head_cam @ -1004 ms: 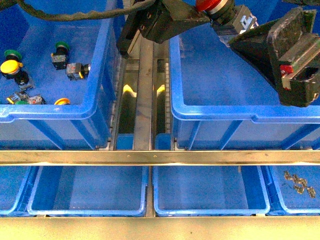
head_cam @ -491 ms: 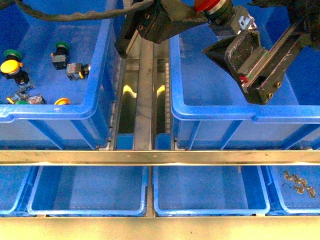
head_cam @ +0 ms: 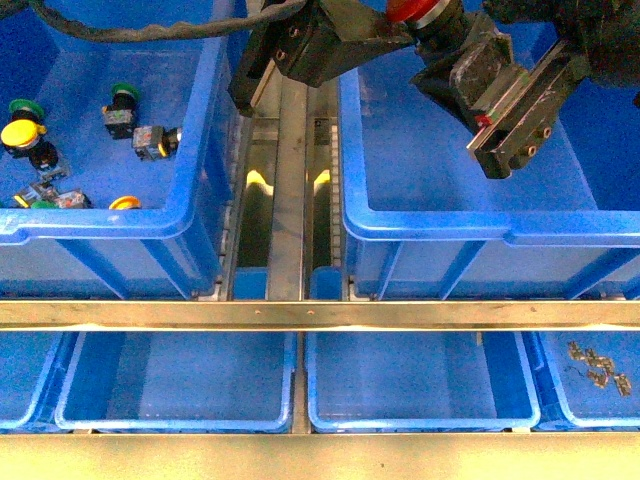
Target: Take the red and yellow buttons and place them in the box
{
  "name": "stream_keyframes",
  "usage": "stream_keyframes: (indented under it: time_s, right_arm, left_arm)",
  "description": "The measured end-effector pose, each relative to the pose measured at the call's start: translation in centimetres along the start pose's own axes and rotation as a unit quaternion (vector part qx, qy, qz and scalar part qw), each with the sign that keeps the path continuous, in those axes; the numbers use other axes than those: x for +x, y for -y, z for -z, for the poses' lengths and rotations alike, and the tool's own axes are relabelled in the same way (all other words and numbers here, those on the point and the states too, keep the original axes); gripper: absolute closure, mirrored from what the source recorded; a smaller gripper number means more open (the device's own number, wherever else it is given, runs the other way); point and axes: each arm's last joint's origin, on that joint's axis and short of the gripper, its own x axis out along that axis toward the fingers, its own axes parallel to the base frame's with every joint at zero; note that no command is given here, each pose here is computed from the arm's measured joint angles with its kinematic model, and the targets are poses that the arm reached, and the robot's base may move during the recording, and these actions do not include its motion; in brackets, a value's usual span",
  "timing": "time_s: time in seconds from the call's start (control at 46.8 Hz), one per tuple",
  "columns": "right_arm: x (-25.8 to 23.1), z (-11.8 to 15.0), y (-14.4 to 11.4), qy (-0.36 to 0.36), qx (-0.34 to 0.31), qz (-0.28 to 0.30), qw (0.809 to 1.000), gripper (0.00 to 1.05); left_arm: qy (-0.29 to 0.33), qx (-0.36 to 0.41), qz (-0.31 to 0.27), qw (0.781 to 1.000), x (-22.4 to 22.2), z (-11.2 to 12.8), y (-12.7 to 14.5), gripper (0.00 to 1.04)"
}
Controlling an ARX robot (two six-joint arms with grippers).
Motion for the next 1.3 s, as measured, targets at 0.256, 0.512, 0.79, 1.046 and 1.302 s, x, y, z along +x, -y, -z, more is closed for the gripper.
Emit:
stream_keyframes:
  time_s: [0.256, 0.512, 0.79, 1.046, 1.302]
  right_arm:
    - [-0.1, 0.4, 0.2, -0.006, 0.004, -0.005, 1.0, 0.7]
    - [-0.1, 0.5, 0.1, -0.007, -0.005, -0.007, 1.0, 0.76]
    - [-0.2, 0.8, -0.1, -0.011, 0.01, -0.007, 1.0, 0.77]
    - [-0.3, 1.1, -0.3, -0.017, 0.013, -0.009, 1.0, 0.77]
    - [-1.2, 1.9, 0.5, -0.029, 0.031, 0.005, 0.999, 0.78]
  left_arm:
    - [0.003, 0.001, 0.001, 1.0, 0.0, -0.1, 0.1, 0.71]
    - [0.006, 0.009, -0.006, 1.0, 0.0, -0.3, 0.1, 0.71]
    - [0.022, 0.031, -0.008, 0.999, -0.1, -0.7, 0.4, 0.47]
    - [0.035, 0.032, -0.006, 0.999, -0.2, -1.3, 0.5, 0.08]
    - [0.084, 0.042, -0.032, 0.995, -5.3, -1.6, -0.5, 0.08]
